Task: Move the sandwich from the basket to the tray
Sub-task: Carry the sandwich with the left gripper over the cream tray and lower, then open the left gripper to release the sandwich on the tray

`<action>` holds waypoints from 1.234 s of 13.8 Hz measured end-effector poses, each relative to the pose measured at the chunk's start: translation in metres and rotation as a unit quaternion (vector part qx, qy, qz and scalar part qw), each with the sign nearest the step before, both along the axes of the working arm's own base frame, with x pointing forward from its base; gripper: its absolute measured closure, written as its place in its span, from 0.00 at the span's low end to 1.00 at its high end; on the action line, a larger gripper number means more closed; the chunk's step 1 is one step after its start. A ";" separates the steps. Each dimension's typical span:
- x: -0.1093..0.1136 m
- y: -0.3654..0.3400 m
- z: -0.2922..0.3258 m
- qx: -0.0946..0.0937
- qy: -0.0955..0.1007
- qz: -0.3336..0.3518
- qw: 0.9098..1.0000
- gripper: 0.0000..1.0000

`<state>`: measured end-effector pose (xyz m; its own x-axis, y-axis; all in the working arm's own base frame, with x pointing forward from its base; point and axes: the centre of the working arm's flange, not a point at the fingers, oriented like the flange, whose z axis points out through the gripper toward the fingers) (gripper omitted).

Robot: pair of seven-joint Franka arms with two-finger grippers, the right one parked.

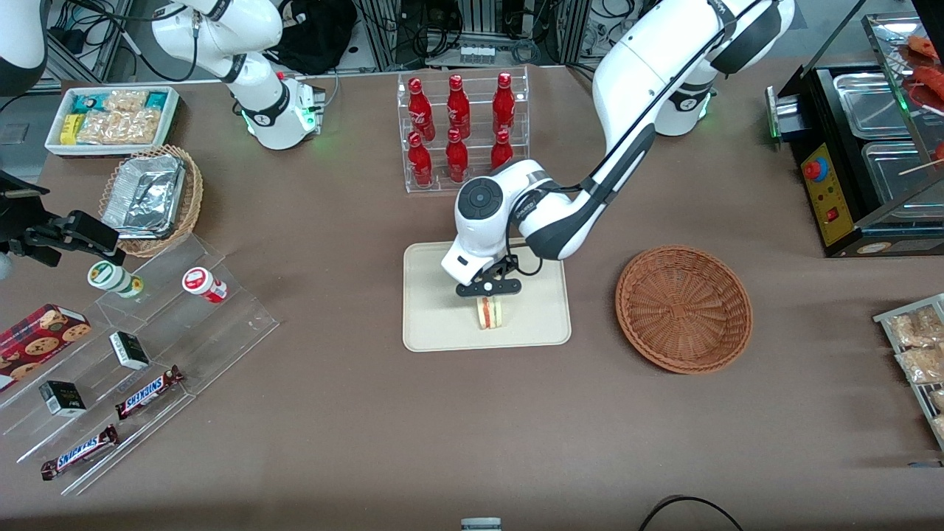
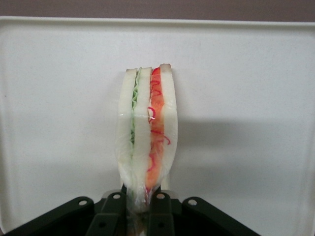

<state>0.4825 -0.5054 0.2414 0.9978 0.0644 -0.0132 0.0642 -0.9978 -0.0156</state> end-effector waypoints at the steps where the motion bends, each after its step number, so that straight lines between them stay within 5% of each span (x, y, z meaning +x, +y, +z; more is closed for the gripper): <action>1: -0.001 0.000 -0.003 0.001 0.002 -0.001 1.000 0.71; 8: 0.008 -0.001 0.018 0.002 -0.006 0.011 1.000 0.01; 10: 0.007 0.007 0.051 0.029 -0.004 0.033 0.999 0.00; 14: 0.012 0.034 0.140 0.037 -0.013 0.087 0.995 0.00; 17: 0.034 0.102 0.206 0.056 0.007 0.125 0.991 0.00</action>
<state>0.5163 -0.4032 0.4477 0.9506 0.3104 -0.0052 0.3071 -0.9429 -0.1286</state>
